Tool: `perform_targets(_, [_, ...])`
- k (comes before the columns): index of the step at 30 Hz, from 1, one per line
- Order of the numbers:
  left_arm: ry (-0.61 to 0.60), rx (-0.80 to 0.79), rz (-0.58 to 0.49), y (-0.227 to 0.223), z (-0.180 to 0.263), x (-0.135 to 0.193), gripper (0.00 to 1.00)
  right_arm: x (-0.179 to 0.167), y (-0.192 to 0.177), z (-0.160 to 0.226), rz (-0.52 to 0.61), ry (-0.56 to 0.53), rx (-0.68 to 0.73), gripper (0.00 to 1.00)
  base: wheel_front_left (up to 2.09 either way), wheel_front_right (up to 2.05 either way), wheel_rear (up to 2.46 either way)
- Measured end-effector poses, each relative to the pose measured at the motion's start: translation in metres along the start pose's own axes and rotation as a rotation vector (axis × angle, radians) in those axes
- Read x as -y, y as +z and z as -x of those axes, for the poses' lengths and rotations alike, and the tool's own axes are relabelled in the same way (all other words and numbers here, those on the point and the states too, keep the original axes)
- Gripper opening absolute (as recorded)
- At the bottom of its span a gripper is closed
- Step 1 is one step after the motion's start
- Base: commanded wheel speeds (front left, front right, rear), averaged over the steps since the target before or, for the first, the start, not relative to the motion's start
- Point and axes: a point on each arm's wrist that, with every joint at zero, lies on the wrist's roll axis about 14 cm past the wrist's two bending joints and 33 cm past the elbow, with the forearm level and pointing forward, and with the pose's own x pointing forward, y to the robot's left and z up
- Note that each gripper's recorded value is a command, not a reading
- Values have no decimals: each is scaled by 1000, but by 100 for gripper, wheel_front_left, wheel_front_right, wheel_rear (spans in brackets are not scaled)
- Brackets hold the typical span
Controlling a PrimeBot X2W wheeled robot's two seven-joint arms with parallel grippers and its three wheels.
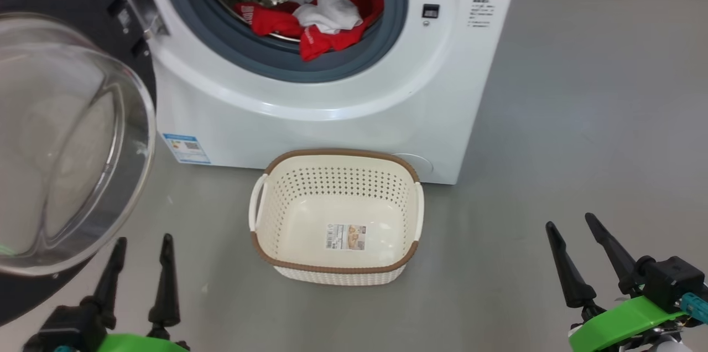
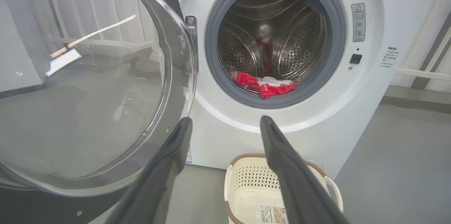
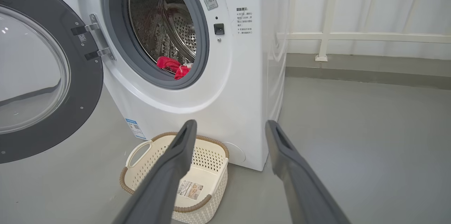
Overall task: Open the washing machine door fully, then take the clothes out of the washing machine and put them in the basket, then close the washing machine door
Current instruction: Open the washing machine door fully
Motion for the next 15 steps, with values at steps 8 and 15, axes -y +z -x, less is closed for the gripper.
perform_targets(8, [-126,-15,19,-7,-8,42,100,27,9,16,-3,-93,28,100,0,0,0])
perform_targets(15, [-205,-39,26,-15,-6,65,100,43,8,31,-14,-154,29,100,0,0,0])
